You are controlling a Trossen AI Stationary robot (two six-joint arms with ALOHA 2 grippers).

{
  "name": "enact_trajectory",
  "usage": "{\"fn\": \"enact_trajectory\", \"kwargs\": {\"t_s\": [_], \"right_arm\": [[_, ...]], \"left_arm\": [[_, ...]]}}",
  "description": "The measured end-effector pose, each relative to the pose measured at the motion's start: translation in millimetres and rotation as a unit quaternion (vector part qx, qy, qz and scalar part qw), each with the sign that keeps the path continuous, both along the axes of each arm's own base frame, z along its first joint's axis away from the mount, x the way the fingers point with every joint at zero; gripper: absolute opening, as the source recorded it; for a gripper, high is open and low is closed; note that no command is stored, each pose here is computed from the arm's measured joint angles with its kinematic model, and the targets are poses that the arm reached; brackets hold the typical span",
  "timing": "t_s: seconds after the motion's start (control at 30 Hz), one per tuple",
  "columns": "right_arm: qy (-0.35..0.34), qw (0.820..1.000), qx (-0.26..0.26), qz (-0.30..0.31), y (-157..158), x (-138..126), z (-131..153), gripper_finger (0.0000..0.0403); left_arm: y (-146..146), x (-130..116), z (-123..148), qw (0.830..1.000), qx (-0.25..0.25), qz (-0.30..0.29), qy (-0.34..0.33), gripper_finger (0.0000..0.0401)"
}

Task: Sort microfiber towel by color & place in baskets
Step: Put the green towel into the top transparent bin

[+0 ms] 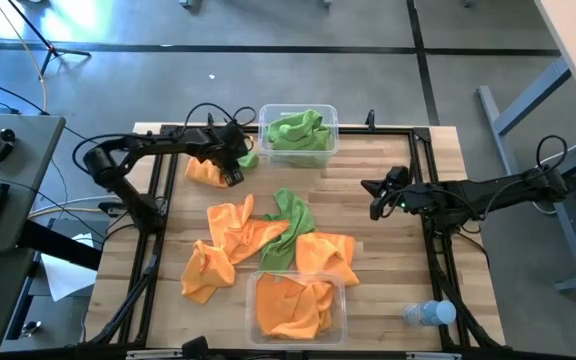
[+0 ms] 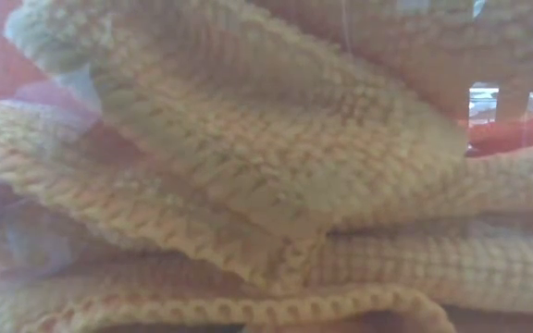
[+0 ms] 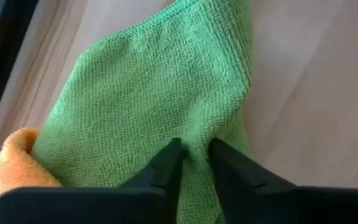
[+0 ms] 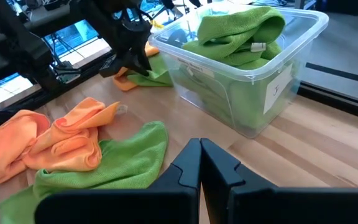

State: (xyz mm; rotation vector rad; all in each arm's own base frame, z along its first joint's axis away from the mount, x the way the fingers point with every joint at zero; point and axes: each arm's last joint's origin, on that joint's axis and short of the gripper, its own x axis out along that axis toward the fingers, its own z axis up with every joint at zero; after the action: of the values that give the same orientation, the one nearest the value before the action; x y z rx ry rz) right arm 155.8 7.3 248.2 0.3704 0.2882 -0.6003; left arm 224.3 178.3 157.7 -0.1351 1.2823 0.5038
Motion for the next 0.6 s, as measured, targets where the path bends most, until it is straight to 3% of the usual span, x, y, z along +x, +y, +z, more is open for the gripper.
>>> {"fn": "enact_trajectory", "kwargs": {"t_s": [0.07, 0.13, 0.37, 0.6], "right_arm": [[0.000, 1.000, 0.000, 0.000, 0.0, 0.0, 0.0, 0.0000], [0.000, 1.000, 0.000, 0.000, 0.1, 0.0, 0.0, 0.0000], [0.004, 1.000, -0.003, 0.002, 0.0, -0.1, -0.3, 0.0000], [0.023, 1.000, -0.002, 0.010, 0.2, -1.5, -3.6, 0.0000]], "left_arm": [[-2.3, -1.2, 5.0, 1.000, 0.003, -0.007, -0.001, 0.0025], [-5.4, -2.4, 13.0, 1.000, 0.008, 0.000, -0.013, 0.0009], [-29.0, -18.0, 65.2, 0.995, 0.051, 0.033, -0.084, 0.0001], [-56.7, -49.3, 123.8, 0.966, 0.146, 0.096, -0.191, 0.0001]]}}
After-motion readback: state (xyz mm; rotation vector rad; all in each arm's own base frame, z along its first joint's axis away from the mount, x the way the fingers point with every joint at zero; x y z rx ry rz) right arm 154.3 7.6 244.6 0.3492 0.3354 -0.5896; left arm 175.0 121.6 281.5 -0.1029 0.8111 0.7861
